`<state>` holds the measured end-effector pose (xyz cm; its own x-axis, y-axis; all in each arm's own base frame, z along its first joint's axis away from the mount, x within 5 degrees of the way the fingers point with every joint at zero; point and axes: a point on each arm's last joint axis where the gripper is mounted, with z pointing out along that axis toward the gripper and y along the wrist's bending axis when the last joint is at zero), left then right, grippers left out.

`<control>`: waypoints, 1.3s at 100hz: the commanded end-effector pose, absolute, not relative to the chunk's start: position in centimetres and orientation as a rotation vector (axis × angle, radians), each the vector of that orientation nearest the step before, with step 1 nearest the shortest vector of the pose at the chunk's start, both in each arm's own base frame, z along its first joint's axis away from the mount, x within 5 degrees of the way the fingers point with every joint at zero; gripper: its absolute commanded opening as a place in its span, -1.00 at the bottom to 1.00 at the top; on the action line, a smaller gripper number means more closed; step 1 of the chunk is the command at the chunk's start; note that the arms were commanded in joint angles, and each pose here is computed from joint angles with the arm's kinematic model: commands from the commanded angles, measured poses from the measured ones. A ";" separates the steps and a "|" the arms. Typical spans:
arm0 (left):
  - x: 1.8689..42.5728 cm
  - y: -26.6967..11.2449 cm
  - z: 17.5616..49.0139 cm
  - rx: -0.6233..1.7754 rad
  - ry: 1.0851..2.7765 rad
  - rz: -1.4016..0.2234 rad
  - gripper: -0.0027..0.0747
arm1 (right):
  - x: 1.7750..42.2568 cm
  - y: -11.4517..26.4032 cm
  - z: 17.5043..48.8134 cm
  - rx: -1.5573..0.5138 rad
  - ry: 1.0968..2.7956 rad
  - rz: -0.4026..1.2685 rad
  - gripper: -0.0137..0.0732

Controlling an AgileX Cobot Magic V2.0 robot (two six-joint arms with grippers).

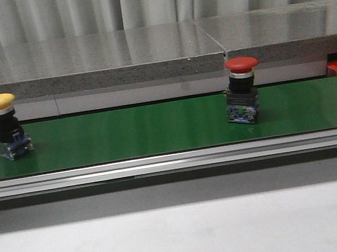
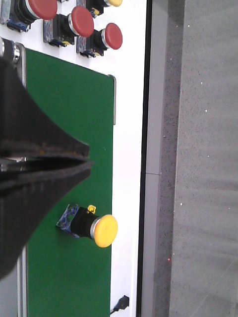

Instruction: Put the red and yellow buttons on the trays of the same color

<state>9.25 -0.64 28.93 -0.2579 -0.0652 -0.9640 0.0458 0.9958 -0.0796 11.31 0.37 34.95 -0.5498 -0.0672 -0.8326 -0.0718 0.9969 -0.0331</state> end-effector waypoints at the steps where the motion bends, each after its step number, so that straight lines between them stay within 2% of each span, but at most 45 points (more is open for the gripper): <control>1: 9.4 -0.8 30.5 0.002 1.729 -0.125 -0.98 | 13.9 0.4 36.7 -0.092 2.138 0.018 -0.84; 27: 9.4 -0.8 30.5 0.002 1.729 -0.125 -0.98 | 18.5 0.5 34.6 -0.084 2.278 0.041 -0.82; 36: 9.4 -0.8 30.5 0.002 1.729 -0.125 -0.98 | 19.3 0.5 33.7 -0.085 2.335 0.045 -0.67; 45: 9.4 -0.8 30.5 0.002 1.729 -0.125 -0.98 | 19.7 0.6 33.2 -0.084 2.374 0.054 -0.33; 60: 9.4 -0.8 30.5 0.002 1.729 -0.125 -0.98 | 19.9 0.6 33.1 -0.081 2.378 0.061 0.56; 67: 9.4 -0.8 30.5 0.002 1.729 -0.125 -0.98 | 20.0 0.6 33.1 -0.079 2.363 0.060 0.86; 77: 9.4 -0.8 30.5 0.002 1.729 -0.125 -0.98 | 20.5 0.6 33.0 -0.075 2.359 0.063 0.78; 110: 9.4 -0.8 30.5 0.002 1.729 -0.125 -0.98 | 24.3 1.2 30.9 -0.115 2.474 0.143 0.78; 130: 9.4 -0.8 30.5 0.002 1.729 -0.125 -0.98 | 27.0 1.6 30.4 -0.158 2.486 0.189 0.78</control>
